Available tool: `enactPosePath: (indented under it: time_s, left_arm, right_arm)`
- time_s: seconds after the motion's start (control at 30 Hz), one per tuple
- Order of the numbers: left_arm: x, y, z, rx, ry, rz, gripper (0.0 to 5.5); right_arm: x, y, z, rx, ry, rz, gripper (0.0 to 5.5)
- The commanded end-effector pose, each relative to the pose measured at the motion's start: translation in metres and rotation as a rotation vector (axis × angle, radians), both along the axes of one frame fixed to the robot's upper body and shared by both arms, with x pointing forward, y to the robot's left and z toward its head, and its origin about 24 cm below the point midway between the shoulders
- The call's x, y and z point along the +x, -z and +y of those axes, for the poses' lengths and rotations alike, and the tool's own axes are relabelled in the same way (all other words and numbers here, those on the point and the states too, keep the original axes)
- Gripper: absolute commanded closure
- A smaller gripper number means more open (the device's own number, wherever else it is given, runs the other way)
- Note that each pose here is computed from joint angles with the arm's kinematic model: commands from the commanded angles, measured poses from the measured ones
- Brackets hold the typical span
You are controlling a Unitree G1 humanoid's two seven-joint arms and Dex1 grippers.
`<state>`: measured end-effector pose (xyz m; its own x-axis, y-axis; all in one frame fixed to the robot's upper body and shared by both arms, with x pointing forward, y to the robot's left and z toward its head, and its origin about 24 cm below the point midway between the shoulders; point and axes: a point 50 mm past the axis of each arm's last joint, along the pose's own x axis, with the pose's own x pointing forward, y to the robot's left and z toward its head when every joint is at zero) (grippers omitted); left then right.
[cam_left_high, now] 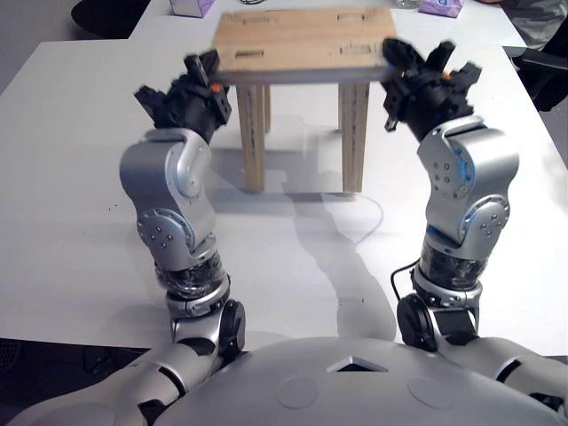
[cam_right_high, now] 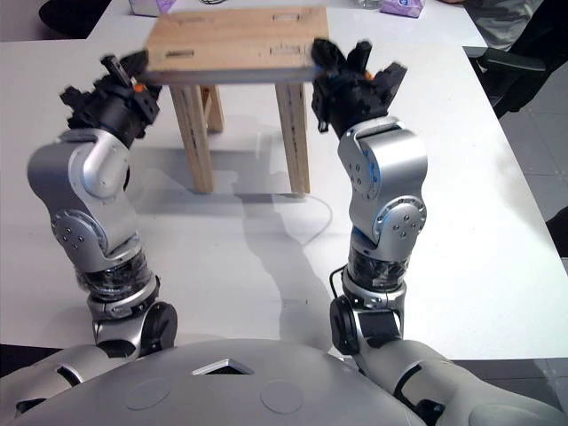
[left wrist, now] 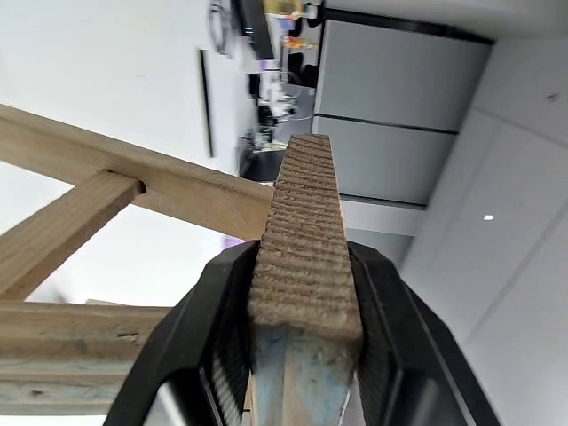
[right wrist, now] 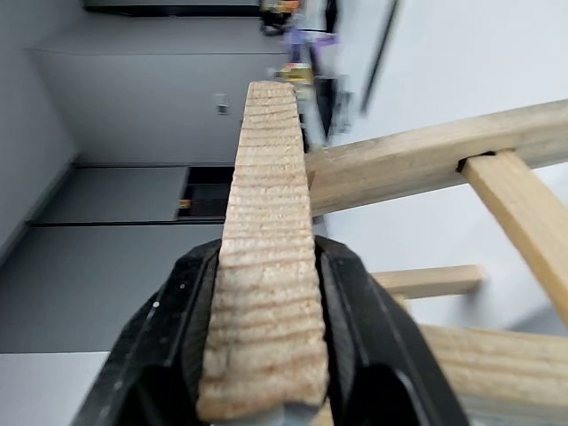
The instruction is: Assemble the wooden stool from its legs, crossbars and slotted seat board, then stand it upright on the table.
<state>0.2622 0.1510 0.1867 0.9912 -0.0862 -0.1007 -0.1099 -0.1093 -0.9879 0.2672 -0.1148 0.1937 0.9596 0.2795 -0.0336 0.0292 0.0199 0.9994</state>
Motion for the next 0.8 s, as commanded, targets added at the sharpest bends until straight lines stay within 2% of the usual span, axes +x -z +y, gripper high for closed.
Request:
enactPosePath:
  time_s: [0.03, 0.23, 0.27, 0.47, 0.63, 0.73, 0.8]
  left_arm:
    - [-0.003, 0.040, 0.025, 0.034, -0.149, 0.181, 4.15]
    - [-0.002, 0.035, 0.024, 0.069, -0.144, 0.107, 4.15]
    - [-0.003, 0.034, 0.025, 0.059, -0.149, 0.079, 3.78]
    - [-0.004, 0.019, 0.030, 0.067, -0.182, -0.033, 2.75]
    - [-0.004, 0.012, 0.054, 0.178, -0.271, -0.082, 1.99]
    - [-0.002, 0.010, 0.070, 0.360, -0.325, -0.091, 1.55]
    - [0.004, 0.015, 0.084, 0.716, -0.364, -0.062, 1.21]
  right_arm:
    - [-0.007, 0.002, -0.015, -0.049, 0.088, -0.113, 4.17]
    - [-0.004, 0.007, -0.021, -0.100, 0.095, -0.172, 4.16]
    - [-0.004, 0.007, -0.022, -0.112, 0.100, -0.183, 3.79]
    - [-0.004, 0.000, -0.024, -0.093, 0.112, -0.255, 2.78]
    - [0.001, -0.012, -0.036, -0.141, 0.179, -0.314, 2.04]
    - [0.013, -0.015, -0.055, -0.315, 0.275, -0.325, 1.61]
    - [0.026, -0.012, -0.065, -0.634, 0.334, -0.363, 1.28]
